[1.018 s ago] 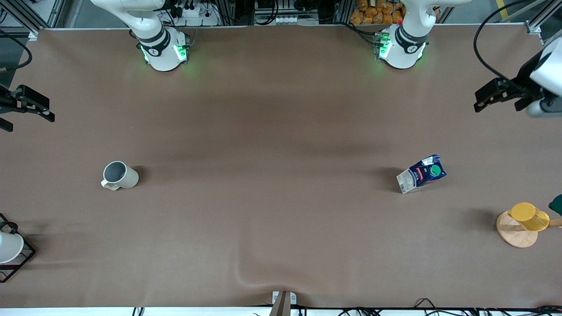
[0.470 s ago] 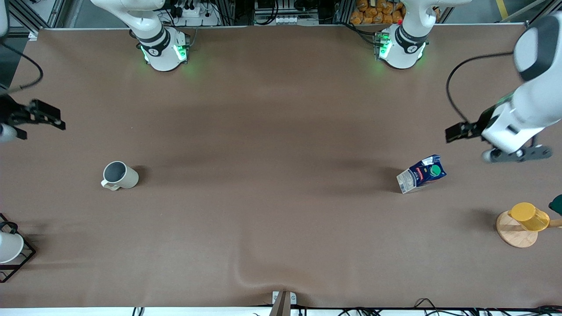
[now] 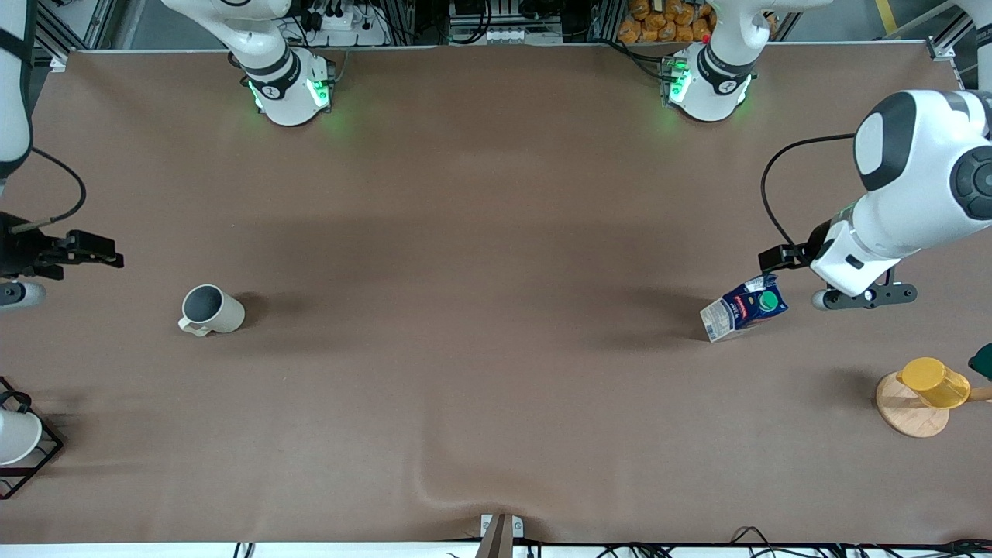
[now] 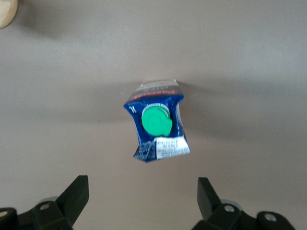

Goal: Place milk next to cup
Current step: 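Reach the left gripper to the milk carton while the right gripper reaches the mug, then grasp the milk carton with the left gripper while the right gripper grasps the mug, then carry the mug with the right gripper toward the table middle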

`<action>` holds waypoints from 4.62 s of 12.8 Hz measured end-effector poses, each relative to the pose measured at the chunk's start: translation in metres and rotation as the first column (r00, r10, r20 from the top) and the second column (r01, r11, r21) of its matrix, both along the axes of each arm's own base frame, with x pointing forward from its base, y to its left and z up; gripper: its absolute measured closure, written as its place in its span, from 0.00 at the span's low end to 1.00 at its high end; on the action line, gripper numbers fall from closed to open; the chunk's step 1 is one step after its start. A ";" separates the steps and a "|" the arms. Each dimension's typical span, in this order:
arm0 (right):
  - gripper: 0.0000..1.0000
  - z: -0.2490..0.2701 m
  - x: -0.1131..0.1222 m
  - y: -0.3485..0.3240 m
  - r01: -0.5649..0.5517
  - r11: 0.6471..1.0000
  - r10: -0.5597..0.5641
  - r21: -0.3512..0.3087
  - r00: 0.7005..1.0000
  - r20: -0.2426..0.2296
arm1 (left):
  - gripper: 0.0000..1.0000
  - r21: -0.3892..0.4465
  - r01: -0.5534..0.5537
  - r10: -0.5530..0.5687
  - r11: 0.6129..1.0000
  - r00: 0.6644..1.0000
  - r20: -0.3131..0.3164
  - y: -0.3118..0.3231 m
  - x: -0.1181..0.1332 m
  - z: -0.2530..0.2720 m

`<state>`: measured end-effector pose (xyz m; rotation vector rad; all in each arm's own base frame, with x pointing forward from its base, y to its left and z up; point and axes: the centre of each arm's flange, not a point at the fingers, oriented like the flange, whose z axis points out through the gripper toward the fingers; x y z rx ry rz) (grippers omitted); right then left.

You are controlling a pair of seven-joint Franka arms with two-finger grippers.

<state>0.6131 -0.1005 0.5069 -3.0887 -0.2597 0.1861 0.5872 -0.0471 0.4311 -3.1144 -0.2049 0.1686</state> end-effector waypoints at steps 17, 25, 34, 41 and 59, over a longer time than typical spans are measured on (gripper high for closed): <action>0.00 -0.207 0.039 -0.040 0.064 0.996 -0.055 0.063 0.988 -0.147 | 0.41 0.024 -0.163 0.164 0.986 0.986 -0.025 -0.006 0.023 -0.083; 0.20 -0.268 0.027 -0.037 0.023 0.996 -0.002 0.091 0.975 -0.223 | 0.60 0.012 -0.149 0.149 0.989 0.989 0.016 -0.018 0.031 -0.065; 0.96 -0.251 0.033 -0.027 0.007 0.994 0.016 0.105 0.977 -0.213 | 0.59 0.001 -0.083 0.083 0.997 0.995 0.054 -0.109 0.024 0.017; 0.96 -0.160 0.056 0.068 0.180 0.978 -0.146 0.104 0.950 -0.275 | 0.60 0.012 -0.091 0.091 0.996 0.995 0.033 -0.133 0.018 0.005; 0.96 -0.191 -0.013 0.507 0.683 0.729 -0.676 0.040 0.728 -0.115 | 0.60 0.047 -0.080 0.079 0.996 0.996 0.036 -0.130 0.018 0.020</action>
